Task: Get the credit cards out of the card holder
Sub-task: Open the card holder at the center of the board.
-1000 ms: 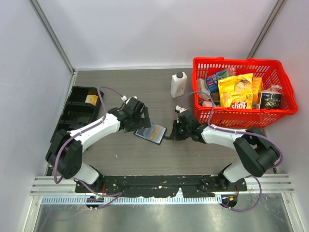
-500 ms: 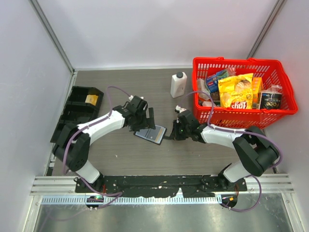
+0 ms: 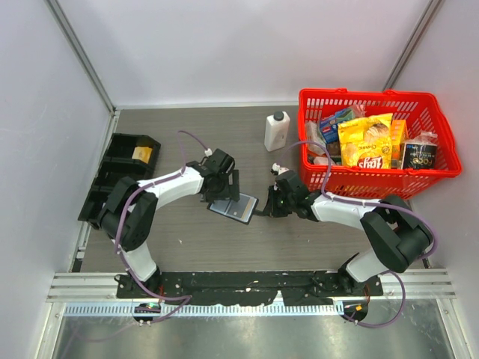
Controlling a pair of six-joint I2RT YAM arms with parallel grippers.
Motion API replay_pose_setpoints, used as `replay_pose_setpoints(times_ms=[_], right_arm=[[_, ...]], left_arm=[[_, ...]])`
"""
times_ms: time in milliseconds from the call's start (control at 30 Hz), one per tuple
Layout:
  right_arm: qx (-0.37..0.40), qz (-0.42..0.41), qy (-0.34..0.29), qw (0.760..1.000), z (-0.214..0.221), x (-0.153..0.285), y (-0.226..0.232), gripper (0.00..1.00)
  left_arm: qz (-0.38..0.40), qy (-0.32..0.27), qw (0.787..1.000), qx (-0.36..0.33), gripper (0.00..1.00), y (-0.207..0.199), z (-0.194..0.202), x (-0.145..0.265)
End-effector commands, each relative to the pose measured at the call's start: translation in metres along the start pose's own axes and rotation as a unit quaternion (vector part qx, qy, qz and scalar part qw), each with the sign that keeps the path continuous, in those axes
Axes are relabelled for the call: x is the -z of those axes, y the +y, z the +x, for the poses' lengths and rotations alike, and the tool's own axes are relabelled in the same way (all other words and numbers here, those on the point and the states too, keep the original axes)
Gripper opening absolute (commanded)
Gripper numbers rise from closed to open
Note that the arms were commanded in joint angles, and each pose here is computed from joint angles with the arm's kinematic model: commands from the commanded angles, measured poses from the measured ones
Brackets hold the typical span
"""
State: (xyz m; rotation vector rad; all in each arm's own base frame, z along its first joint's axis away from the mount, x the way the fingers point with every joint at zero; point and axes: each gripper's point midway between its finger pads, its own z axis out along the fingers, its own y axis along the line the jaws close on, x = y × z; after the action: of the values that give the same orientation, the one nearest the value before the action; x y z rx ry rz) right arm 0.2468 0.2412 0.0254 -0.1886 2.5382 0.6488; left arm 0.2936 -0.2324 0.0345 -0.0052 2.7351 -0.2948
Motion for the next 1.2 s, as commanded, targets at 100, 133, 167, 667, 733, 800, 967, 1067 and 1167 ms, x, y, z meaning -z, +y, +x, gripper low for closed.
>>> replay_pose_setpoints(times_ms=[100, 133, 167, 667, 733, 800, 967, 1067, 1167], right_arm=[[0.000, -0.006, -0.014, 1.000, -0.009, -0.002, 0.004, 0.10], [0.001, -0.008, -0.013, 1.000, -0.009, -0.002, 0.005, 0.10], [0.000, -0.008, -0.012, 1.000, -0.009, -0.002, 0.006, 0.10], [-0.002, -0.011, -0.008, 1.000, -0.008, -0.003, 0.007, 0.10], [-0.001, -0.012, -0.009, 1.000, -0.009, -0.003, 0.008, 0.10], [0.000, -0.013, -0.008, 1.000, -0.009, -0.004, 0.008, 0.10], [0.003, -0.014, -0.011, 1.000, -0.012, -0.004, 0.010, 0.10], [0.004, -0.014, -0.012, 1.000, -0.013, -0.004, 0.010, 0.09], [0.004, -0.013, -0.012, 1.000, -0.013, -0.004, 0.010, 0.10]], left_arm=[[-0.019, -0.023, 0.999, -0.017, 0.90, 0.003, -0.012, 0.003], [-0.016, -0.021, 0.999, -0.020, 0.90, 0.000, -0.010, 0.002], [-0.014, -0.018, 1.000, -0.020, 0.90, -0.001, -0.010, 0.002], [0.116, -0.003, 0.993, -0.027, 0.73, -0.077, -0.001, 0.032], [0.151, 0.006, 0.988, -0.031, 0.73, -0.095, 0.004, 0.039], [0.186, 0.017, 0.982, -0.034, 0.74, -0.113, 0.011, 0.045], [0.246, 0.026, 0.967, -0.061, 0.76, -0.141, 0.022, 0.068], [0.249, -0.004, 0.965, -0.076, 0.78, -0.138, 0.014, 0.083], [0.235, -0.049, 0.967, -0.081, 0.79, -0.123, -0.004, 0.097]])
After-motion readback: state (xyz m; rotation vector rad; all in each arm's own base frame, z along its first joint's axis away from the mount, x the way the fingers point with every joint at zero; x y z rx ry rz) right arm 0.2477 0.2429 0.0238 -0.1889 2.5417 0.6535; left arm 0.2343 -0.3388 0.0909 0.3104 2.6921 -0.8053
